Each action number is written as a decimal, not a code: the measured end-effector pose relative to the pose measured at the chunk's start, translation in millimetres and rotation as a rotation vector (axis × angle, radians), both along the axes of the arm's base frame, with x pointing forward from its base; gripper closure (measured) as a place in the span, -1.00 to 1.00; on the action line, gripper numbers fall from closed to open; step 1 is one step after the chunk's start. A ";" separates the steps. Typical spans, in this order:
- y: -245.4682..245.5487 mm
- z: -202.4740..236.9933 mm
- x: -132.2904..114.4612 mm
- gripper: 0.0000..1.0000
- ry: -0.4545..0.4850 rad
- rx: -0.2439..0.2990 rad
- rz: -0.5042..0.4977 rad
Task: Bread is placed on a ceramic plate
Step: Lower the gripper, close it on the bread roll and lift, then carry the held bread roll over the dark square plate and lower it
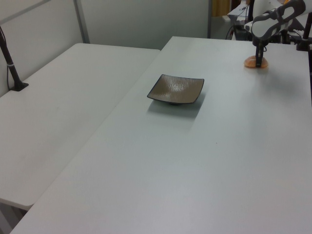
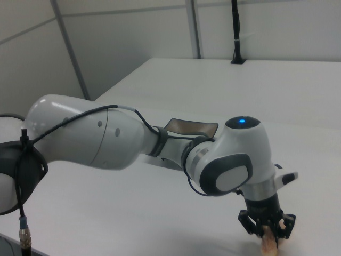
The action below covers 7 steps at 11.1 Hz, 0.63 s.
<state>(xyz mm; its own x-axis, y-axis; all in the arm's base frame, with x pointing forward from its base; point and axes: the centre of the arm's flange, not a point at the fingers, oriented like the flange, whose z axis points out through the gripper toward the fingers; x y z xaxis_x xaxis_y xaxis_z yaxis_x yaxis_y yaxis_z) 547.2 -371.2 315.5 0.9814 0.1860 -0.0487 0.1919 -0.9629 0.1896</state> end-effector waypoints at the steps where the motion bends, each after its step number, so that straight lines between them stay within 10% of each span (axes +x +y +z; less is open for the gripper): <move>1: 4.6 7.9 1.3 0.58 0.003 0.006 0.004; 7: 103.0 132.8 19.7 0.57 -0.043 0.062 0.016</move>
<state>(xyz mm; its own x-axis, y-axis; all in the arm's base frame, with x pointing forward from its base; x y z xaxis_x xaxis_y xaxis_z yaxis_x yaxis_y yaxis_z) 566.9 -268.2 448.3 0.9791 0.2031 0.0052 0.2005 -0.9699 0.1382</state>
